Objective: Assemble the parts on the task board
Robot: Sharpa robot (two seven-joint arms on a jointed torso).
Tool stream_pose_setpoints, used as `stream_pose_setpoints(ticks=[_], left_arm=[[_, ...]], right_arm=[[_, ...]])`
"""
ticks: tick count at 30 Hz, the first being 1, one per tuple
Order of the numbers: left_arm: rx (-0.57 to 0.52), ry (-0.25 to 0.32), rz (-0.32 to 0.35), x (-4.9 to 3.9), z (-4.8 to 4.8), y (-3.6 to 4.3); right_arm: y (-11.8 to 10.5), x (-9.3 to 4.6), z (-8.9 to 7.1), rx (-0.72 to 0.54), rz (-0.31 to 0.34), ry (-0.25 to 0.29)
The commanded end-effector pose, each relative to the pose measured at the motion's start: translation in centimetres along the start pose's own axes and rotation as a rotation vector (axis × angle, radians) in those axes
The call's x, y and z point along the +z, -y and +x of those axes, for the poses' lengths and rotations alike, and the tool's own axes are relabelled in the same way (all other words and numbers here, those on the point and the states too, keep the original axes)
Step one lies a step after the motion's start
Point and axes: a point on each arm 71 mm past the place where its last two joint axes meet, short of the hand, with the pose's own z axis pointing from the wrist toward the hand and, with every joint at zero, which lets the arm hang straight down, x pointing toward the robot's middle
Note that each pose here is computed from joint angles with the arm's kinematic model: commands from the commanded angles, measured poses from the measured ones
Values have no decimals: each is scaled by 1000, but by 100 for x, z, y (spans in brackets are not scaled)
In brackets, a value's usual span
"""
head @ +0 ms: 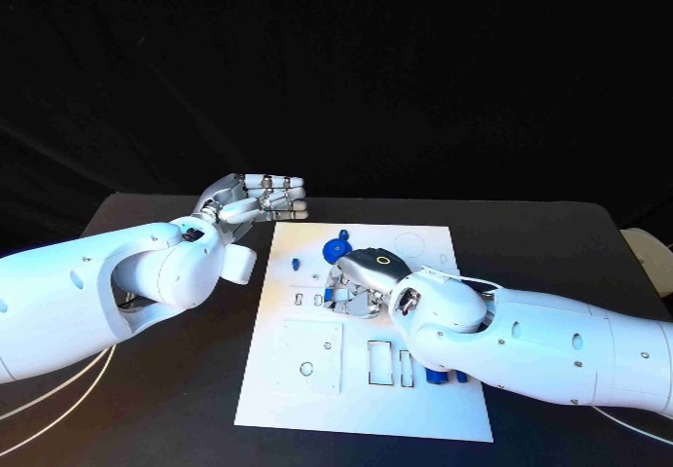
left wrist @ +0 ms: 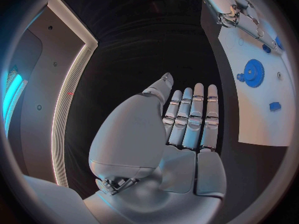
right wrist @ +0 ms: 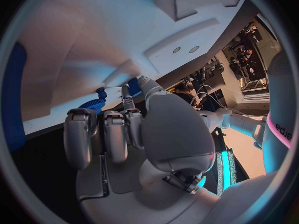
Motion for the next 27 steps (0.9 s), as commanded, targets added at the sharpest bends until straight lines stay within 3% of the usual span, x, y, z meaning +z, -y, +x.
stream_pose_setpoints(ticks=[1, 27], left_arm=[[-8, -19, 3, 3, 21, 7], [-8, -19, 0, 3, 16, 6]], right_arm=[[-12, -1, 25, -28, -2, -20], [-18, -9, 28, -40, 3, -21]])
